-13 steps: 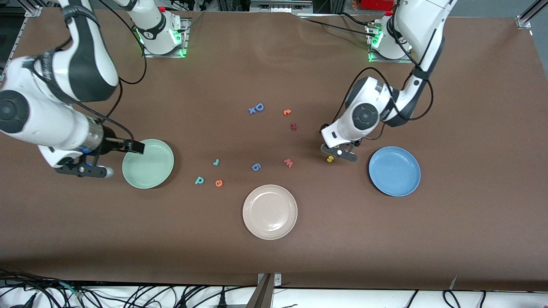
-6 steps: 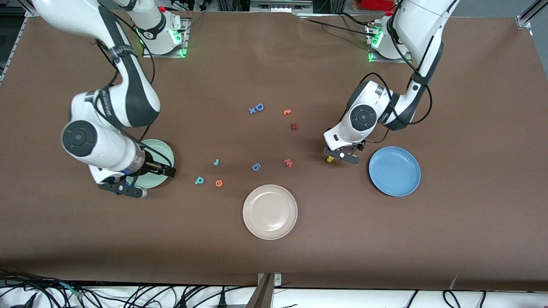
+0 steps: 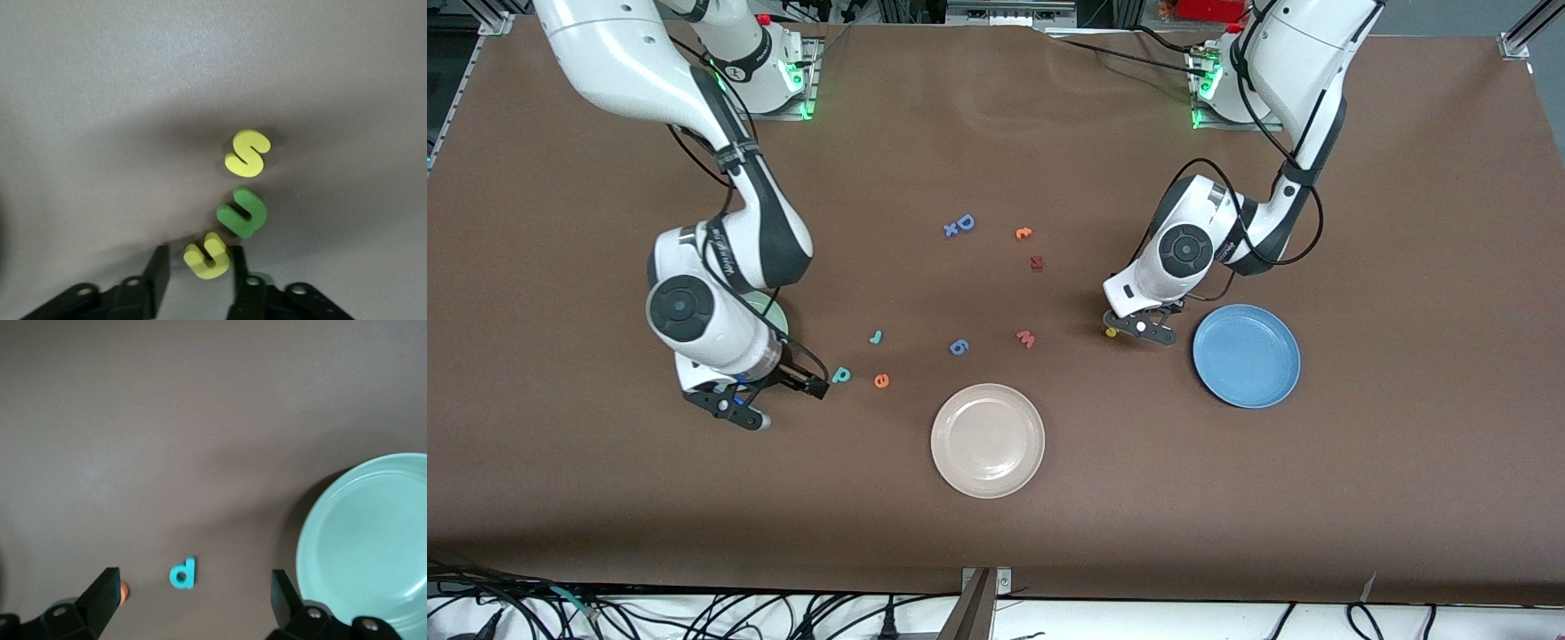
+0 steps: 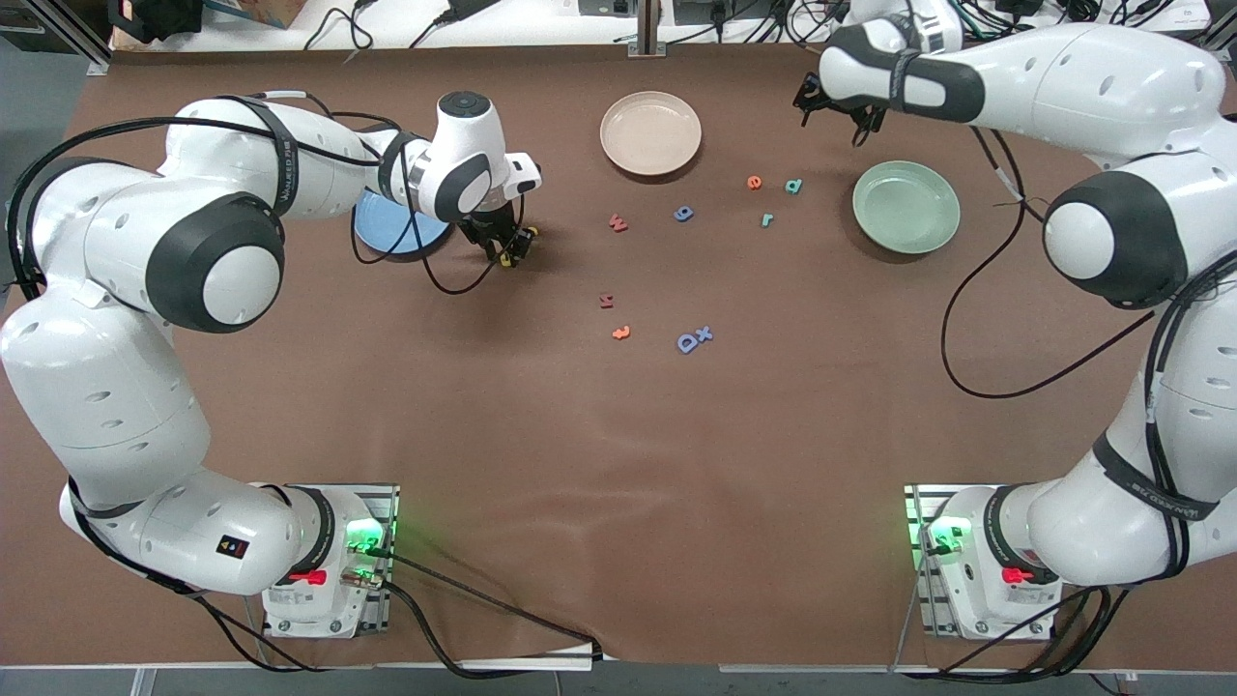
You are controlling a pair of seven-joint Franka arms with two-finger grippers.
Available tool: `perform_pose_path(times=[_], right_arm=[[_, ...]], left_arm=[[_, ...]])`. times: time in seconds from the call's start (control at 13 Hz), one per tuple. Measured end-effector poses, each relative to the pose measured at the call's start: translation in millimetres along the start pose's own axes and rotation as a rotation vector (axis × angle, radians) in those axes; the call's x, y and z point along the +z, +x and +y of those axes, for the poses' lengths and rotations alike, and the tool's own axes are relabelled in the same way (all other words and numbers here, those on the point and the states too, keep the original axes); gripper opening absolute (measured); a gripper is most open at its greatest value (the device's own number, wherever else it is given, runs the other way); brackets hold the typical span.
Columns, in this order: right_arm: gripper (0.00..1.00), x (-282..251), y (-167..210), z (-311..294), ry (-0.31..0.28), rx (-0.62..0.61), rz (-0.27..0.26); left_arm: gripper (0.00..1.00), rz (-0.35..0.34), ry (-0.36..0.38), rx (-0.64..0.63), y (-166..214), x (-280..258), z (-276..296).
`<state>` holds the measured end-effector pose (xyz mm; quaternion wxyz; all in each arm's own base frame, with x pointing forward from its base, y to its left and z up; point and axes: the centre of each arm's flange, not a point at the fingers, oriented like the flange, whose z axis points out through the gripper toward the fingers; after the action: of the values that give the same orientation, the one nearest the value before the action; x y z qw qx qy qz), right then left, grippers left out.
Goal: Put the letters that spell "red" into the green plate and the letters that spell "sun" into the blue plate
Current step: 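Grasp the yellow u with the left gripper while the right gripper reaches the d, then drop the yellow u on the blue plate while the right gripper grasps the d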
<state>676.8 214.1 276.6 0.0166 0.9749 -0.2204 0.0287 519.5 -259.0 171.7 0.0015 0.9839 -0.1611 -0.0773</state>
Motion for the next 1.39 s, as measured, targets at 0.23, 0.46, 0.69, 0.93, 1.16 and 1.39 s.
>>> perform_pose_path(times=[0.23, 0.46, 0.69, 0.93, 1.16, 1.39], right_arm=[[1.0, 19.5, -6.9, -11.0, 0.005, 0.066, 0.024], [1.0, 32.1, -6.3, -13.5, 0.031, 0.133, 0.04], [1.0, 48.7, -8.9, -14.4, 0.035, 0.166, 0.038], [1.0, 60.7, -13.7, -17.0, 0.04, 0.205, 0.016], [1.0, 63.8, -16.1, -18.4, 0.049, 0.223, -0.004], [1.0, 73.5, -23.1, -21.8, 0.042, 0.224, -0.02]], left_arm=[[0.38, 0.006, -0.001, -0.003, 0.8, 0.8, -1.4], [0.3, 0.008, -0.001, -0.005, 1.3, -0.4, -2.8], [0.3, 0.031, -0.003, -0.019, 7.1, -16.3, -10.8], [0.3, 0.002, 0.005, -0.007, 12.9, -59.0, -33.9], [0.3, 0.006, -0.003, 0.063, 18.0, -79.0, -86.3], [0.3, -0.013, 0.01, 0.115, 16.8, -66.8, -131.7]])
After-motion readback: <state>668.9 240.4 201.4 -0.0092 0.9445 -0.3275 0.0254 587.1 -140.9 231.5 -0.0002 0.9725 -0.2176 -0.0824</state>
